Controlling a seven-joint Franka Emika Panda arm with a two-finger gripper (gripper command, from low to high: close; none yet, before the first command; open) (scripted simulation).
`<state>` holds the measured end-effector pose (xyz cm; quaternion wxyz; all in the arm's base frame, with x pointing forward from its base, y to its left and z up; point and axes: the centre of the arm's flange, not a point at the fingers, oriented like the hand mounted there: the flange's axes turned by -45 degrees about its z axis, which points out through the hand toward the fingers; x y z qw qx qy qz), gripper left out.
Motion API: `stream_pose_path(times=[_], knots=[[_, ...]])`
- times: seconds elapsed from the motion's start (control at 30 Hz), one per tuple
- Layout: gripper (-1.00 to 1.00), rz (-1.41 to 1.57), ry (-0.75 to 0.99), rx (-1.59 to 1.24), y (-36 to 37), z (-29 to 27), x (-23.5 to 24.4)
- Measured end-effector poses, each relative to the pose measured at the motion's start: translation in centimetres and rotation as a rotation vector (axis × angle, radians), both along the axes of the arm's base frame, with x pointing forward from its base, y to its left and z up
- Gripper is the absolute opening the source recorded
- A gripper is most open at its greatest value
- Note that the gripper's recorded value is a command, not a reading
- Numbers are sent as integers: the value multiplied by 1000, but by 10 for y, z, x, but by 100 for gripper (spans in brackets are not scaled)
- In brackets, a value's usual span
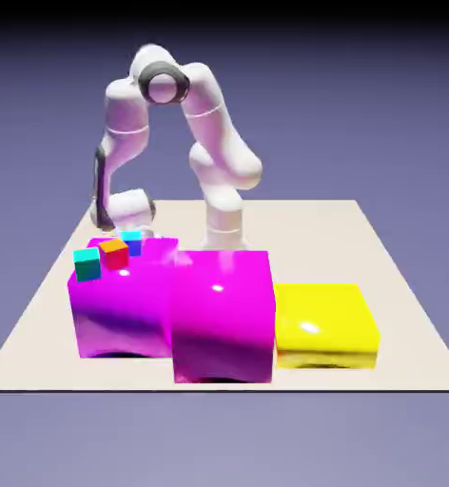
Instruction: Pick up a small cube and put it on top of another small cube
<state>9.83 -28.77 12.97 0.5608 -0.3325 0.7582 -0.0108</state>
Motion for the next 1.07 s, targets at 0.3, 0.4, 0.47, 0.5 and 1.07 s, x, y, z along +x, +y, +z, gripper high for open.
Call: stream_pose_path(times=[0.3, 0.4, 0.47, 0.5, 1.07], knots=[[-100, 24, -63, -31, -132, 123, 25], [-100, 69, -40, 27, -149, 153, 48], [-100, 102, -17, 87, -152, 163, 72], [-100, 118, -5, 119, -152, 167, 85], [100, 289, 137, 407, -89, 187, 257]])
